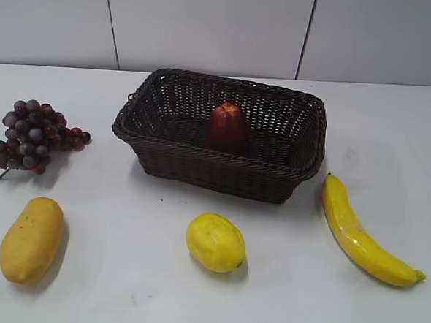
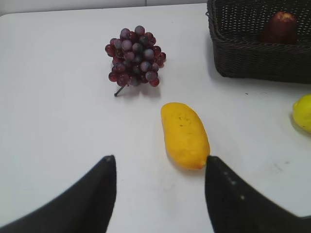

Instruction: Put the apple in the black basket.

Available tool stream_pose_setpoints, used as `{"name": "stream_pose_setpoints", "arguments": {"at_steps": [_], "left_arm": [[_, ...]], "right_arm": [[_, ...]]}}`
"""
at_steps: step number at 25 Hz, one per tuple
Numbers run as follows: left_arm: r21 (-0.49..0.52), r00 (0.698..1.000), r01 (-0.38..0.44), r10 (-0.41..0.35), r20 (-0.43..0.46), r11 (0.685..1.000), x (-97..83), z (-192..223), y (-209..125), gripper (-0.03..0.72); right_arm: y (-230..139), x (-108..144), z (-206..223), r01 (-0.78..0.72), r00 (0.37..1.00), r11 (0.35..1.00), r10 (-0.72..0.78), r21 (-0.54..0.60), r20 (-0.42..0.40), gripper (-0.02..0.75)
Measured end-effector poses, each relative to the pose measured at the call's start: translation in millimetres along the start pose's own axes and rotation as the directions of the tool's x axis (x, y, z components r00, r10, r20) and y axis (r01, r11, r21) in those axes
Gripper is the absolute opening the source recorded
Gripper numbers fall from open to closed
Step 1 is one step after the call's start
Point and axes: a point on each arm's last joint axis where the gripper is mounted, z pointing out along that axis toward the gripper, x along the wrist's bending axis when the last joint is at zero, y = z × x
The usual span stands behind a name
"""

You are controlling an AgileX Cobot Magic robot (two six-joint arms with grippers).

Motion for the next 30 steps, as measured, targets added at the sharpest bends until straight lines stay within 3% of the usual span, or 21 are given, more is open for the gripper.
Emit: {"name": "stream_pose_setpoints", "arguments": {"at_steps": [12,18,23,30], "left_arm": [[0.0,1.0,0.0,0.0,0.0,1.0,0.0,0,0,0.435],[0.0,1.0,0.0,0.0,0.0,1.0,0.0,0,0,0.435],[0.0,1.0,0.0,0.0,0.001,1.0,-0.1,0,0,0.435],[0.0,1.0,0.0,0.0,0.001,1.0,-0.1,0,0,0.435]], "right_arm": [[-3,-1,-6,-0.011,1.0,0.999,0.011,-0.051,0.007,0.591],[-15,-2,-24,-0.1,0.982,0.977,0.128,-0.191,0.139,0.591],[-17,-1,-26,-0.177,0.931,0.96,0.234,-0.215,0.281,0.591],[-17,-1,-26,-0.192,0.916,0.956,0.255,-0.22,0.308,0.59]]}}
